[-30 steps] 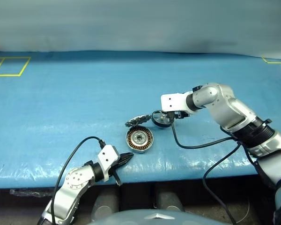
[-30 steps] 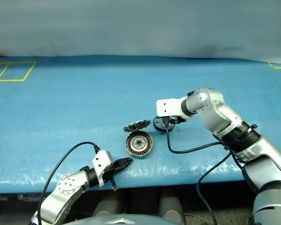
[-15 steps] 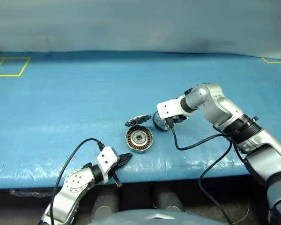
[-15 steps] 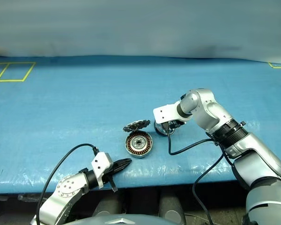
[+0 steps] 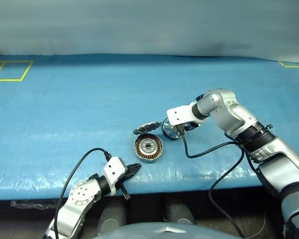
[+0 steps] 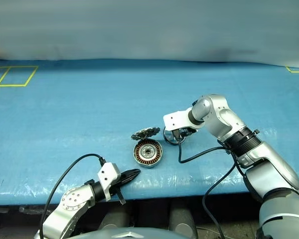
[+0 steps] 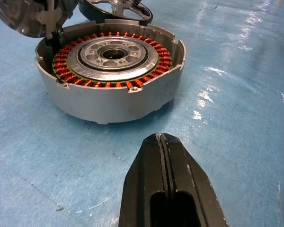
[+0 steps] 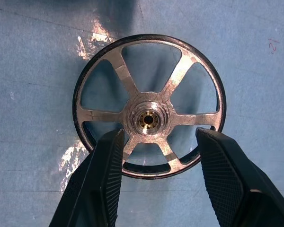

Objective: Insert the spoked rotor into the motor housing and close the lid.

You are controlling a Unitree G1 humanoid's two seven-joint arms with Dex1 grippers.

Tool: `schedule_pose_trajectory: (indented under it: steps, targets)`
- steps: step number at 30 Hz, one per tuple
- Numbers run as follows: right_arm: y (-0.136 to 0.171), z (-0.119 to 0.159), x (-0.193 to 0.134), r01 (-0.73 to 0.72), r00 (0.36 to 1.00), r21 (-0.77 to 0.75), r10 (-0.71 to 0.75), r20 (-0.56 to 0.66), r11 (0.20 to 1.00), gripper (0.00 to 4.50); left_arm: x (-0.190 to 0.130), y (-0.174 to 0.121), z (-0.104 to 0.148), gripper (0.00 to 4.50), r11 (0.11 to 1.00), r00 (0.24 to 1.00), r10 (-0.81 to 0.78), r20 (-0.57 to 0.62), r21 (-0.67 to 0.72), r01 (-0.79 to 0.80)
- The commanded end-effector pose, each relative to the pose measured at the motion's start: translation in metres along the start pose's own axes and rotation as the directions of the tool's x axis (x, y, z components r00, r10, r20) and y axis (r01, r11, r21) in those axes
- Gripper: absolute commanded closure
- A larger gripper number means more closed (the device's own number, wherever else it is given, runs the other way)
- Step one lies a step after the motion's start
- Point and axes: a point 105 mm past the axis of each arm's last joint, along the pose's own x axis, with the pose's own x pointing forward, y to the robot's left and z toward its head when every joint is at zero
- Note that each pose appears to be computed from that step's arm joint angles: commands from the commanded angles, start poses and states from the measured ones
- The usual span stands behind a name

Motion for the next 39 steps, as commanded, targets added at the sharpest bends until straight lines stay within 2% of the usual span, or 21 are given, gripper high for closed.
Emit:
schedule_pose_trajectory:
  steps: [1,8,11,14,19,22,25,29,32,39]
  targets:
    - [-0.002,-0.001,-0.006,0.019,1.0,0.014,-0.019,0.012,1.0,1.97,0.002,-0.002,0.006,4.5,1.0,1.0,-0.006,0.028,0.019,0.005]
    - [0.003,-0.002,-0.001,0.012,1.0,0.035,-0.012,0.018,0.999,1.97,0.002,-0.002,0.006,4.5,1.0,1.0,-0.001,0.028,0.019,0.001]
    - [0.001,-0.002,-0.001,0.027,0.999,0.049,-0.028,0.022,0.998,2.6,0.002,-0.002,0.006,4.5,1.0,1.0,-0.001,0.029,0.017,0.0]
    - [-0.002,-0.002,-0.003,0.049,0.999,0.053,-0.05,0.021,0.997,3.49,0.003,-0.003,0.007,4.5,1.0,1.0,-0.004,0.03,0.016,0.003]
    - [-0.009,-0.004,-0.007,0.102,0.994,0.092,-0.105,0.025,0.991,3.49,0.005,-0.004,0.008,4.5,1.0,0.999,-0.011,0.032,0.016,0.01]
    - [-0.022,-0.006,-0.017,0.211,0.974,0.169,-0.221,0.045,0.963,3.49,0.006,-0.004,0.009,4.5,1.0,0.999,-0.015,0.034,0.015,0.015]
    - [-0.027,-0.02,-0.034,0.319,0.946,0.201,-0.324,-0.007,0.926,3.49,0.006,-0.004,0.01,4.5,1.0,0.999,-0.018,0.037,0.015,0.017]
    - [-0.004,-0.036,-0.055,0.359,0.933,0.207,-0.353,-0.068,0.91,3.49,0.007,-0.004,0.011,4.5,1.0,0.999,-0.02,0.038,0.016,0.02]
    - [0.023,-0.034,-0.067,0.33,0.944,0.205,-0.319,-0.086,0.921,3.49,0.007,-0.004,0.012,4.5,1.0,0.999,-0.025,0.038,0.015,0.024]
    - [0.077,0.009,-0.067,0.201,0.978,0.246,-0.208,0.005,0.948,3.49,0.01,-0.005,0.013,4.5,0.998,0.998,-0.057,0.037,0.019,0.056]
